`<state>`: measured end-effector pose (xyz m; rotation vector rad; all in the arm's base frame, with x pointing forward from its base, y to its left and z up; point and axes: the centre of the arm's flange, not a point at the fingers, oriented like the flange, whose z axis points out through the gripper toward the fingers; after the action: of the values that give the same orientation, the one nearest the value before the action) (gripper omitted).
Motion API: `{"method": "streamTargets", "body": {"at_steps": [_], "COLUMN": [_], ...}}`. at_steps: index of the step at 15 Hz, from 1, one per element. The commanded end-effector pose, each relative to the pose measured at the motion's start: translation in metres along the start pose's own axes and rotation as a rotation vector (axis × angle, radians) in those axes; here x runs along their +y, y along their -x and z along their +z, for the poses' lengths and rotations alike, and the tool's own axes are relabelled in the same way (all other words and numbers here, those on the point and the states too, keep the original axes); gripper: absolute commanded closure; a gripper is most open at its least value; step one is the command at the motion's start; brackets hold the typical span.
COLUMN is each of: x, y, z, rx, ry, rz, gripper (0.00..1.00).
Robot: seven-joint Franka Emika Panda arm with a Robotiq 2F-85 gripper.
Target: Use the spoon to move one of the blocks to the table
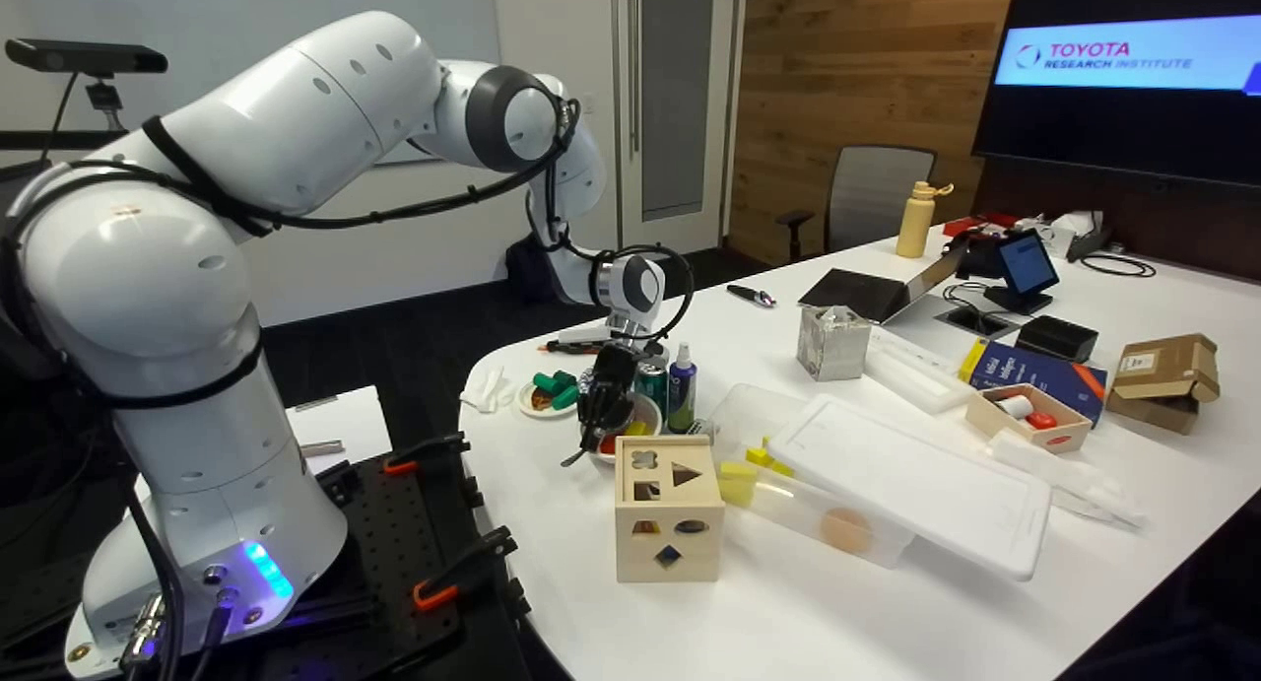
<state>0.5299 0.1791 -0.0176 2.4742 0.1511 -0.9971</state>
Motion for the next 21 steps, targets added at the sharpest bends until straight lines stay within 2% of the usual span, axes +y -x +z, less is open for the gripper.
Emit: {"method": "streamTargets", "body": {"at_steps": [1, 12, 14, 17, 21], "x": [0.014, 0.023, 0.018, 0.001, -0.028], "y": [0.035, 0.072, 0.073, 0.078, 0.088], "z": [-0.011, -0.034, -0.029, -0.011, 0.008], "rx": [0.027, 0.020, 0.017, 0.025, 0.108], "ry": [-0.018, -0.003, 0.005, -0.013, -0.062], "rz": [0.019, 0.076, 0.053, -0.054, -0.194], "gripper": [0.97, 0.97, 0.97, 0.97, 0.97]}}
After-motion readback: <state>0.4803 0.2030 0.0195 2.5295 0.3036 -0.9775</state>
